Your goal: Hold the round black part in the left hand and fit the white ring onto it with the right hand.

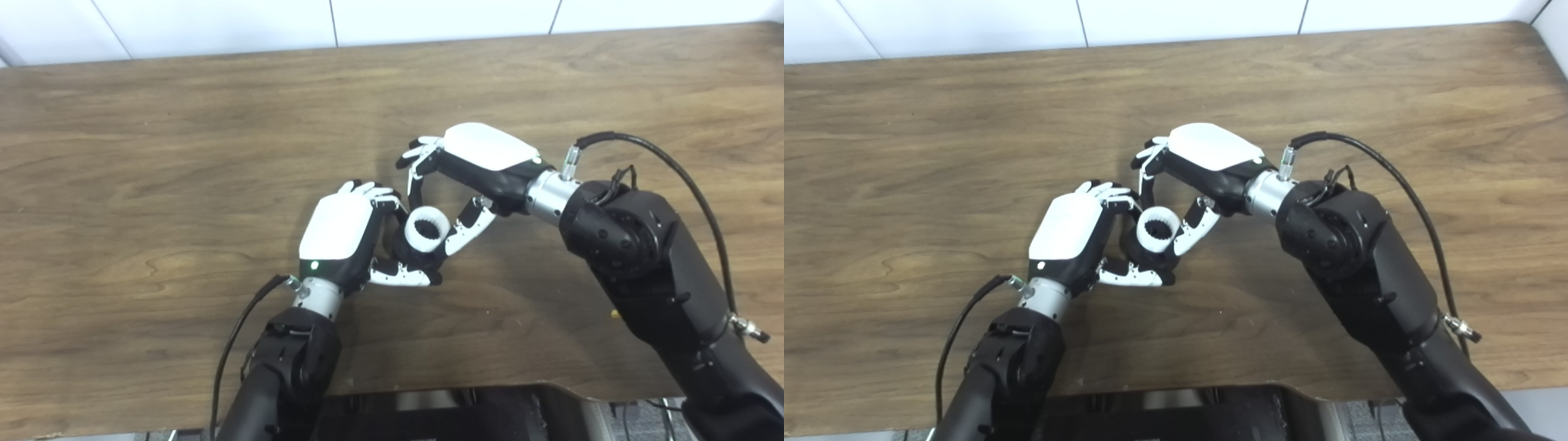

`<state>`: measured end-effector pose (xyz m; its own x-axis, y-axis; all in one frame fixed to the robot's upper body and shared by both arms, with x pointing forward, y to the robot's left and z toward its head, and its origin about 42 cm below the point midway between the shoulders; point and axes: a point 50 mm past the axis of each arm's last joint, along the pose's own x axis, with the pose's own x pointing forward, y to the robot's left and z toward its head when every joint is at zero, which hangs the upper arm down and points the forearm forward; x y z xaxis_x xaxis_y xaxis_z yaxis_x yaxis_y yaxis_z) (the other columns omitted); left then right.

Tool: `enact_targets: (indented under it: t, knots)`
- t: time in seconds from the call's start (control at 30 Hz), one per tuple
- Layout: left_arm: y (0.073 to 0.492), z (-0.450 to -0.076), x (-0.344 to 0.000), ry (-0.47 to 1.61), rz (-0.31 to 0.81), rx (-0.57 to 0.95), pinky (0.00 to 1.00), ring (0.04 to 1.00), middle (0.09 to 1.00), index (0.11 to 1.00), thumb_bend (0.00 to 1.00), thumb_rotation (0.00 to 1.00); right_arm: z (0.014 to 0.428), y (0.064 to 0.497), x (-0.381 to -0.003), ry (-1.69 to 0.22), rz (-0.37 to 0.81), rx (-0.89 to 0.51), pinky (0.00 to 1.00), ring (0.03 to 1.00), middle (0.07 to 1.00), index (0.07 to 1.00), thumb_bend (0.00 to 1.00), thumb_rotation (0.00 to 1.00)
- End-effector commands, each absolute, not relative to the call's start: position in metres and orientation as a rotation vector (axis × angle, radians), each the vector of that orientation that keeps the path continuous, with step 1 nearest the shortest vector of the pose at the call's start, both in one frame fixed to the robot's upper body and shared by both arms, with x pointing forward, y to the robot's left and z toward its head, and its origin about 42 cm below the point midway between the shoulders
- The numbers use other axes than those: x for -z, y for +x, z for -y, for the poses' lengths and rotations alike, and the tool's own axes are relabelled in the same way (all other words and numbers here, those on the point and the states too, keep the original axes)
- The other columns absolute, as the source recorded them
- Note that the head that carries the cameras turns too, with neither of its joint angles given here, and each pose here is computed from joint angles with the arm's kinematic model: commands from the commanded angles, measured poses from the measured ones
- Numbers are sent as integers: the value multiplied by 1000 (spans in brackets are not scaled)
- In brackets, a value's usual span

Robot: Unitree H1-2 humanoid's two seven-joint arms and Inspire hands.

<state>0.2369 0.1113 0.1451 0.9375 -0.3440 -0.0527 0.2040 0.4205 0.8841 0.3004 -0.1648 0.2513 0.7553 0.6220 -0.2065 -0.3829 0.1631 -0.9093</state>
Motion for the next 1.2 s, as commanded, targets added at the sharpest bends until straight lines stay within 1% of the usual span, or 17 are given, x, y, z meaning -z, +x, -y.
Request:
enact_targets:
  t: [0.0, 0.4, 0.8, 1.17]
  knots:
    - [235, -107, -147, 1081, 151, 369, 939, 874, 786, 482, 525, 54, 165, 303, -263, -1228, 304, -686, 837, 936, 850, 484, 525, 137]
    - [235, -106, -149, 1073, 139, 374, 952, 888, 798, 482, 525, 53, 160, 301, -261, -1203, 300, -701, 830, 947, 853, 484, 525, 135]
    - [236, -106, -147, 1085, 150, 371, 934, 873, 788, 482, 525, 54, 157, 299, -264, -1207, 303, -712, 841, 951, 859, 484, 524, 135]
    - [236, -105, -148, 1074, 144, 370, 941, 879, 795, 482, 525, 53, 160, 300, -262, -1216, 299, -714, 838, 947, 853, 484, 524, 135]
